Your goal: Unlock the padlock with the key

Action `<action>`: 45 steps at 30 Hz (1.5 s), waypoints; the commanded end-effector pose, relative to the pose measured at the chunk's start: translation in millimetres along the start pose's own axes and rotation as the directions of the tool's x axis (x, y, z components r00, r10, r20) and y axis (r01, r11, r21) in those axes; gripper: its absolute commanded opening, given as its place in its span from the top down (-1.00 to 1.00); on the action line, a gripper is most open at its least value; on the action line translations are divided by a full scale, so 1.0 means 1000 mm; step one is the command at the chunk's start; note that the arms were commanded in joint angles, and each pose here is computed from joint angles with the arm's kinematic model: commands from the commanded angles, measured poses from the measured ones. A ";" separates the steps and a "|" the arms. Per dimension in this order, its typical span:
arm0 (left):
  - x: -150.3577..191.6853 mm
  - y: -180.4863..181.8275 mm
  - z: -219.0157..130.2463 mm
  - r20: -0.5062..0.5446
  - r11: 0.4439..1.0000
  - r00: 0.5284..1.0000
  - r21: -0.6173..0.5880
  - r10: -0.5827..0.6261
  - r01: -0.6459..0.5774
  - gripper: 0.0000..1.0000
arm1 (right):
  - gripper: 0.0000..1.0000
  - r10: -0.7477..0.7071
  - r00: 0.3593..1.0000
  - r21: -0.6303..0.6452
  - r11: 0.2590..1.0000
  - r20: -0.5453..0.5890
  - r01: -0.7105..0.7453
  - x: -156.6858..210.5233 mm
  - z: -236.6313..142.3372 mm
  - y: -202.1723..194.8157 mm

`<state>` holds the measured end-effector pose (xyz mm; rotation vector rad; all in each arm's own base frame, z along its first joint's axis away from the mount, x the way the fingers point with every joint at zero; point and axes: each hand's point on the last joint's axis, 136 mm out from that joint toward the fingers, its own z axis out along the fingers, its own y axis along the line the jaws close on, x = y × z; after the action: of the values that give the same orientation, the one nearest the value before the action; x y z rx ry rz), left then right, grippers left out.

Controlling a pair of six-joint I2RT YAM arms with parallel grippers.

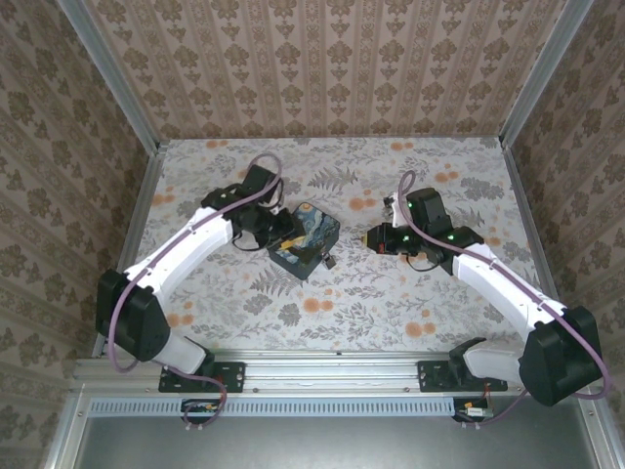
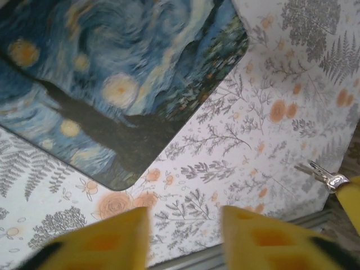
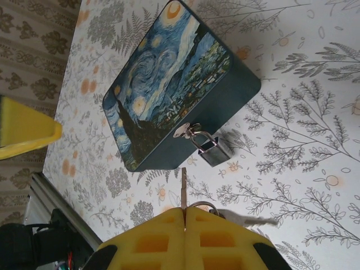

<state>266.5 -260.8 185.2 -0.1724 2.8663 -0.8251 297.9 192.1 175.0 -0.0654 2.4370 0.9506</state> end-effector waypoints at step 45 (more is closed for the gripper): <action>0.021 0.037 0.178 0.537 0.701 0.810 -0.484 -0.235 0.524 -0.17 | 0.99 0.233 0.944 0.196 0.940 0.232 -0.280 -0.051 -0.034 -0.120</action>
<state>272.5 -337.0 24.8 -0.9493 2.5594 0.1002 351.0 67.9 145.2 0.4369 2.3921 0.6852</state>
